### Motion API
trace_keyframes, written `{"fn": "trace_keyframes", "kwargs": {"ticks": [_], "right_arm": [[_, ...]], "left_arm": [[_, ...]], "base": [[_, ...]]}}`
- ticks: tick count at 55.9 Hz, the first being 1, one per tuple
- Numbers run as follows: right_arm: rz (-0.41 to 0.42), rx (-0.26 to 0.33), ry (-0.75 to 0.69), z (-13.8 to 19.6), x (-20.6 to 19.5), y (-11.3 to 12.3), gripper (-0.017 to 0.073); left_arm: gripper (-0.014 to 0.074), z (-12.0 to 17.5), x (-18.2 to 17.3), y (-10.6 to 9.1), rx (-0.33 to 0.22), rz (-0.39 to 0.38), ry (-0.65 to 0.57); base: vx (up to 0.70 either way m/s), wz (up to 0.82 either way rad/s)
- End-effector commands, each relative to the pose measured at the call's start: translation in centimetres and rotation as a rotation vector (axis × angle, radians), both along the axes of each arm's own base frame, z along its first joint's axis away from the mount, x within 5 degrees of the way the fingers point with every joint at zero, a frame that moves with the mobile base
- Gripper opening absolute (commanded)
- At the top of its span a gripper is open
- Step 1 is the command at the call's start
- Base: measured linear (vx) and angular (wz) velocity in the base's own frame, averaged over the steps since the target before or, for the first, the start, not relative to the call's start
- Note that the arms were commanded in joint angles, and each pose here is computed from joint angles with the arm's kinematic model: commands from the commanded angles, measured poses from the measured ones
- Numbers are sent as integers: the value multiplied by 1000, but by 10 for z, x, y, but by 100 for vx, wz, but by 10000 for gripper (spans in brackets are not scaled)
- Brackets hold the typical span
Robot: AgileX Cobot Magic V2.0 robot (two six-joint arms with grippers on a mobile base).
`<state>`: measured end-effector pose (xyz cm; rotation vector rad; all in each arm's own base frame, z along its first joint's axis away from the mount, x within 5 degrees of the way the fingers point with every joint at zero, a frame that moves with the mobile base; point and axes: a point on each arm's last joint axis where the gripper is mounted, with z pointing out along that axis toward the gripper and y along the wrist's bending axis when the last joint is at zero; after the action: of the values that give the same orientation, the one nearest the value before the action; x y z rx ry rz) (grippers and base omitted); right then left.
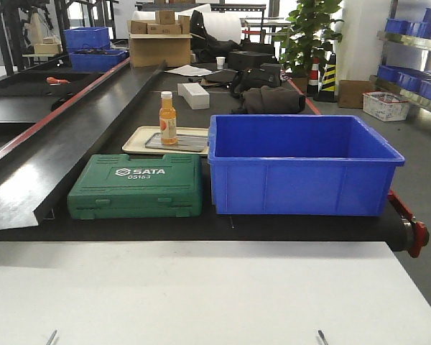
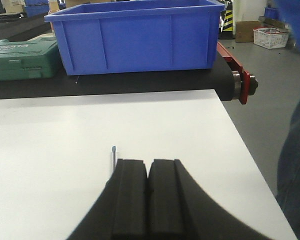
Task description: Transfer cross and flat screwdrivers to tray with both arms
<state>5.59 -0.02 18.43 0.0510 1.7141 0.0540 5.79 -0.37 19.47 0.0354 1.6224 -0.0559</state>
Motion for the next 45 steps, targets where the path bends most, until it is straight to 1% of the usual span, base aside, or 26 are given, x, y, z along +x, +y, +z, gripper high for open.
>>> {"fn": "trace_keyframes", "kwargs": {"ticks": [1,35,40,45], "right_arm": [[1,-9,-64,4,1,0,-8],[1,-11,-64,4,1,0,-8],[2,-11,-81,6,1,0,-8],[5,-8,-119,9,2,1,-8]], "left_arm": [[-6,15,0,1,-19,6,-93],[-6,15,0,1,-19,7,-97],[-6,17,0,1,-20,8,-108],[-6,22,0,1,-24,14,-174]], "base": [[0,0],[0,0],[0,0],[0,0]]}}
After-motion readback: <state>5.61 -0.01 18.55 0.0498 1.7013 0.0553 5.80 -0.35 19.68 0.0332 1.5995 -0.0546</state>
